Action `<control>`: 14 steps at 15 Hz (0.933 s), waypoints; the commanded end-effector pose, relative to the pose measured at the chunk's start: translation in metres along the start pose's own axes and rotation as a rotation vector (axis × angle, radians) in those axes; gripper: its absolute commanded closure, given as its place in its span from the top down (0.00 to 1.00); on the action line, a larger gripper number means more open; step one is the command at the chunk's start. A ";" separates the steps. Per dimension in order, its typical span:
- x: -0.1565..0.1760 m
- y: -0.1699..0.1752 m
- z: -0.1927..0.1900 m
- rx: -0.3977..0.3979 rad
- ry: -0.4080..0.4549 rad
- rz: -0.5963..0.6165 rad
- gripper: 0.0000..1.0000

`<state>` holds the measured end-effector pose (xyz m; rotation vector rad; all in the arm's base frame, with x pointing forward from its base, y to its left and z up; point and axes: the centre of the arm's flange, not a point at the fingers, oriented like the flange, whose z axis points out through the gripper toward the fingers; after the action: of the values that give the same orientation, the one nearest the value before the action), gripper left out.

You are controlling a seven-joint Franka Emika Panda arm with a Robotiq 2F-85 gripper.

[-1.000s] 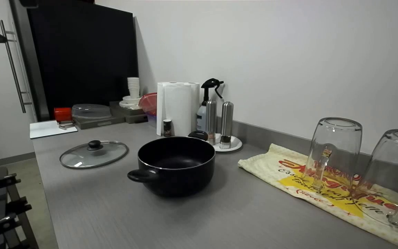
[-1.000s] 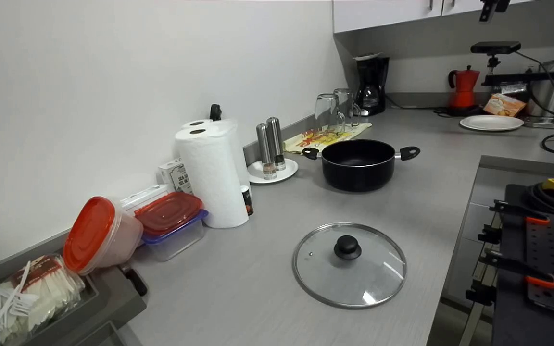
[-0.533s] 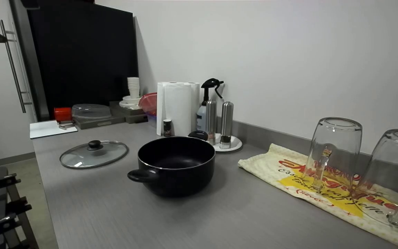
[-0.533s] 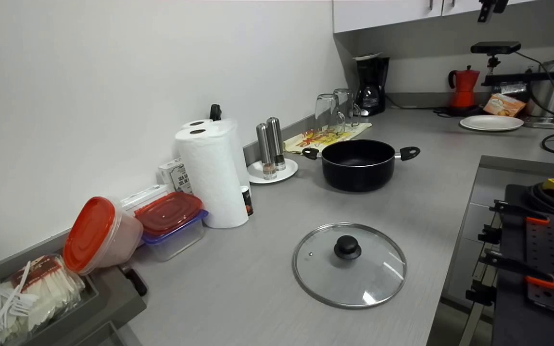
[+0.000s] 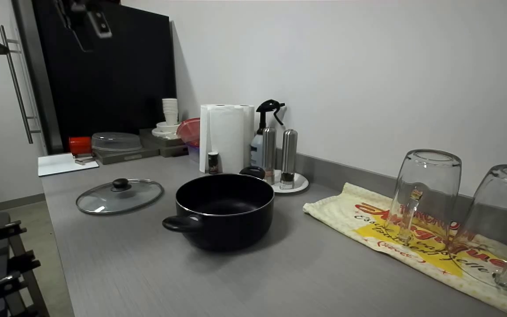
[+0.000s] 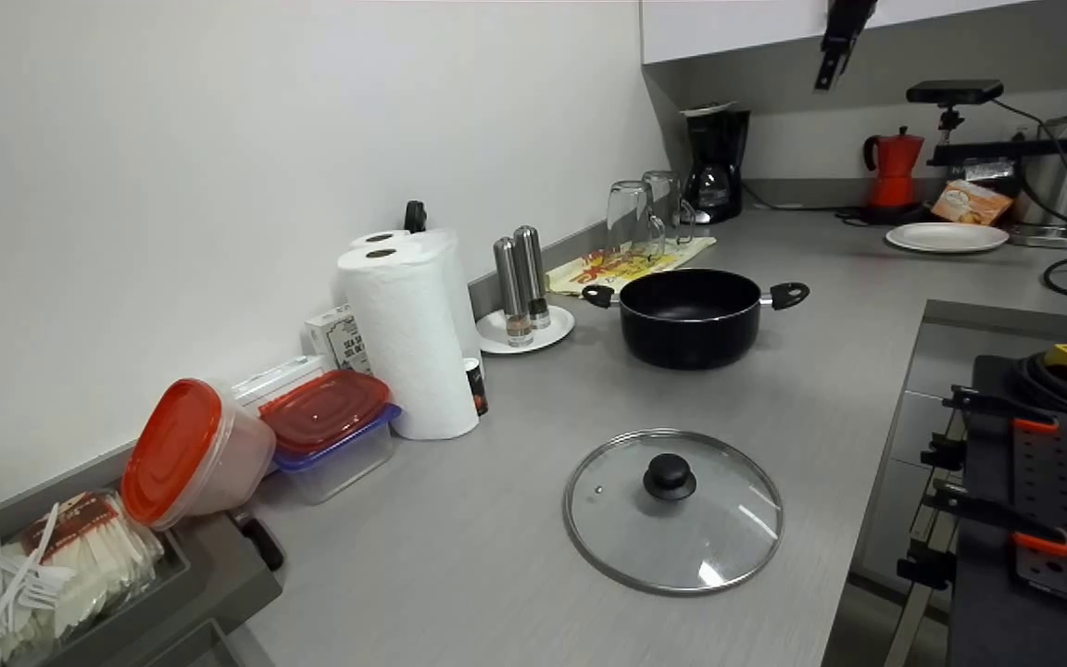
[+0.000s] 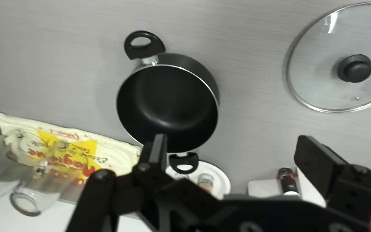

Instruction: Put the glass lid on the black pot

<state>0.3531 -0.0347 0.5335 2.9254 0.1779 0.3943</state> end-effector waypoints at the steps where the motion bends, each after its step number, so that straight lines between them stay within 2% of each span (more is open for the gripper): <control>1: 0.040 -0.056 0.028 0.074 0.026 -0.102 1.00; 7: 0.057 -0.149 0.095 0.189 -0.019 -0.248 1.00; 14: 0.038 -0.260 0.182 0.286 -0.165 -0.419 1.00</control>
<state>0.4074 0.1577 0.3589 3.0512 0.7439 0.1377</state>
